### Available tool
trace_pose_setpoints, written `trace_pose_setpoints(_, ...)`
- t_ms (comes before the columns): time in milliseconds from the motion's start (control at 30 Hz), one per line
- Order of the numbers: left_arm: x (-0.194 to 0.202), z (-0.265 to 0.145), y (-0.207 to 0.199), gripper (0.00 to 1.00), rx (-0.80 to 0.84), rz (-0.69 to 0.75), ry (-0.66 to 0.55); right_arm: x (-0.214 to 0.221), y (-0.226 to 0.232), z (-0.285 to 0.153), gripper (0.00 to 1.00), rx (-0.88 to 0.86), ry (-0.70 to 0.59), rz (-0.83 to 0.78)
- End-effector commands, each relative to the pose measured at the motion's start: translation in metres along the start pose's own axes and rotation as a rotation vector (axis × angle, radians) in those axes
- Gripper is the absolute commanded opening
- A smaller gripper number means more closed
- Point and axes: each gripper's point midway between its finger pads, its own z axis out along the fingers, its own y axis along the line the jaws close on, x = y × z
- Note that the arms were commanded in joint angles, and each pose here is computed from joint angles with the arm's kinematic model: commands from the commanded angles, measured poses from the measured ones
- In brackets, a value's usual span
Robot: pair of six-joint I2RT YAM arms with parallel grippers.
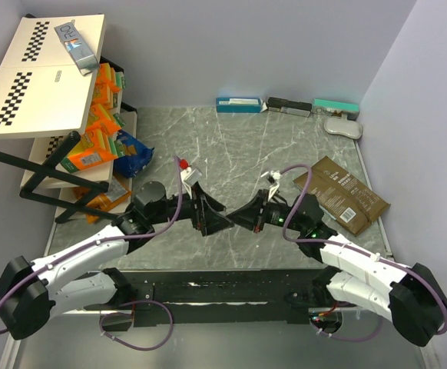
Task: Unlock with the key
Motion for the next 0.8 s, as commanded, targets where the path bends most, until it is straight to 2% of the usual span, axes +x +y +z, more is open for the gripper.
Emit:
trace_pose_setpoints(0,-0.027,-0.012,0.018,0.99,-0.161,0.068,-0.029,-0.008,-0.039,-0.018,0.00,0.148,-0.083,0.060)
trace_pose_setpoints(67,-0.031,-0.020,0.038,0.99,-0.258,0.094,-0.009,-0.014,-0.055,-0.031,0.00,0.196,-0.117,0.077)
trace_pose_setpoints(233,-0.019,-0.049,0.090,0.99,-0.518,0.080,0.145,-0.012,-0.078,-0.064,0.00,0.284,-0.157,0.098)
trace_pose_setpoints(333,-0.003,-0.054,0.122,0.99,-0.604,0.106,0.277,-0.015,-0.084,-0.078,0.00,0.324,-0.185,0.092)
trace_pose_setpoints(367,0.011,-0.055,0.142,0.99,-0.655,0.098,0.344,-0.016,-0.084,-0.080,0.00,0.333,-0.190,0.081)
trace_pose_setpoints(433,0.011,-0.062,0.164,0.99,-0.770,0.102,0.402,-0.017,-0.081,-0.084,0.00,0.347,-0.193,0.073)
trace_pose_setpoints(533,0.036,-0.047,0.190,0.99,-0.771,0.045,0.515,-0.015,-0.078,-0.088,0.00,0.357,-0.191,0.058)
trace_pose_setpoints(633,0.035,-0.040,0.205,0.99,-0.816,0.051,0.552,-0.015,-0.074,-0.091,0.00,0.361,-0.201,0.041)
trace_pose_setpoints(767,0.050,-0.020,0.211,0.99,-0.787,0.051,0.628,-0.012,-0.073,-0.094,0.00,0.370,-0.194,0.036)
